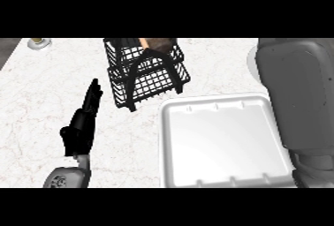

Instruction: Pick the cupcake from the tray and place it in the tiered basket

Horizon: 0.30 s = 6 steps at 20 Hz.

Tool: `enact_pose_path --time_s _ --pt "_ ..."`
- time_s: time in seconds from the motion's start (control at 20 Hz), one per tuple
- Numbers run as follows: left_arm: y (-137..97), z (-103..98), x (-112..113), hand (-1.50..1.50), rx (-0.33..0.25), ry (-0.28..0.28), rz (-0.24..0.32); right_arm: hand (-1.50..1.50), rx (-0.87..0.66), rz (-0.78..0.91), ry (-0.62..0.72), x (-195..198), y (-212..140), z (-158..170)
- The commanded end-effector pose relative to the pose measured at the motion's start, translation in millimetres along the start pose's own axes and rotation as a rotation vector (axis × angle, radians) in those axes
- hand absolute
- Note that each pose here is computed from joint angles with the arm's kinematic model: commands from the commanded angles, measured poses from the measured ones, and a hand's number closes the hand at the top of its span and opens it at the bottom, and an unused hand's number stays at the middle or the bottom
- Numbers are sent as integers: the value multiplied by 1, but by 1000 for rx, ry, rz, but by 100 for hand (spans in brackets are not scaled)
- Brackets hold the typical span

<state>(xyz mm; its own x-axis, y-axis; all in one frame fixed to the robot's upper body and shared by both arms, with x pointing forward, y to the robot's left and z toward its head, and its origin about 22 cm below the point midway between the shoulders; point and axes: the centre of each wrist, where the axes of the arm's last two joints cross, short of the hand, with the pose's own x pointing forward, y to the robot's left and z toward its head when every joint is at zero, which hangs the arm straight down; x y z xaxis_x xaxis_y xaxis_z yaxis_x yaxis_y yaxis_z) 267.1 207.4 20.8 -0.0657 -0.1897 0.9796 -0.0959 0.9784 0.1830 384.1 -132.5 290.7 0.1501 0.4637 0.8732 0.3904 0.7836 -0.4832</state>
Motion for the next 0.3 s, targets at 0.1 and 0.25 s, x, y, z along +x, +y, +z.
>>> enact_pose_path --time_s 0.1,0.25 --pt "27 9 5 0 16 1 -8 -150 -19 -52 25 -71 -81 15" --pt "10 7 -3 0 36 6 -7 -150 1 -77 2 -106 -116 37"
